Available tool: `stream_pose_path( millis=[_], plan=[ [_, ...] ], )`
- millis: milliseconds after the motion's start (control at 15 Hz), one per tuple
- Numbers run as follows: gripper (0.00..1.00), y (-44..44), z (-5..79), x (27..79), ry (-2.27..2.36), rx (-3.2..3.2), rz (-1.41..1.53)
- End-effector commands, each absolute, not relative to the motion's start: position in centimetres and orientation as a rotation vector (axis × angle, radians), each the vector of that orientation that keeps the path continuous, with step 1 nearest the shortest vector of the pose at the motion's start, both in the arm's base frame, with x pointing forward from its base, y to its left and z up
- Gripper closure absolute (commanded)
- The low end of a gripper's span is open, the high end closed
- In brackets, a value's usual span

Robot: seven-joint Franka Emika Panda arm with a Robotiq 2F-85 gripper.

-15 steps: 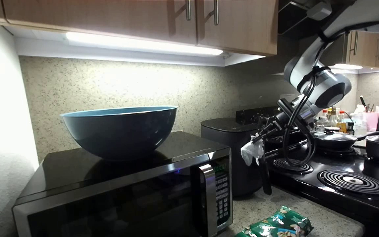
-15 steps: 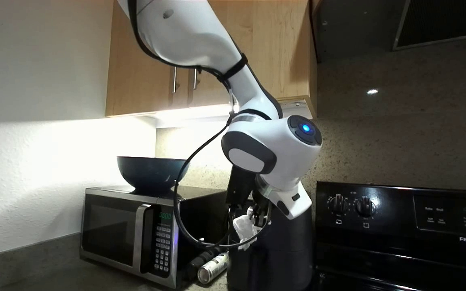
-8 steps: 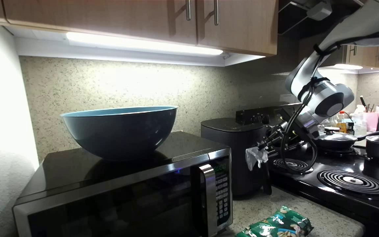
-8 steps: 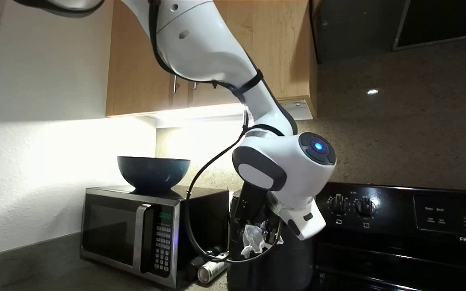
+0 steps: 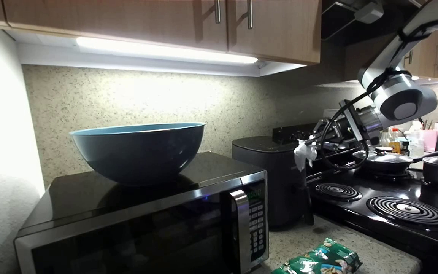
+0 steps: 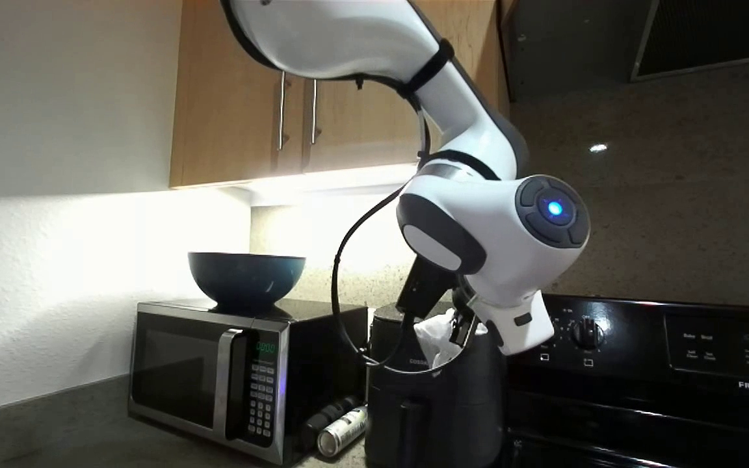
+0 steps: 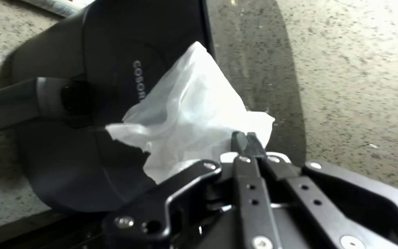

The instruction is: Use the white napkin from the counter to wipe the air fryer.

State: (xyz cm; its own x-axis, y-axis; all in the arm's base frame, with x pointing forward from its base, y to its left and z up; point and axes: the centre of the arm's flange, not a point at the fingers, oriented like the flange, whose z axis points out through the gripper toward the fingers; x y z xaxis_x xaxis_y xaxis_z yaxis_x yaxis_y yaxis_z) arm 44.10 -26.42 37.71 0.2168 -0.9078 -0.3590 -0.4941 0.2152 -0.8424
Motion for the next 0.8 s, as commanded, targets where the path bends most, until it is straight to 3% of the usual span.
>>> stream_pose_path(
  millis=[0, 733],
  plan=[
    [1.0, -27.1, 40.0, 43.6, 1.361, -1.335, -0.542],
    [1.0, -30.4, 33.3, 44.8, 1.719, -1.346, -0.253]
  ],
)
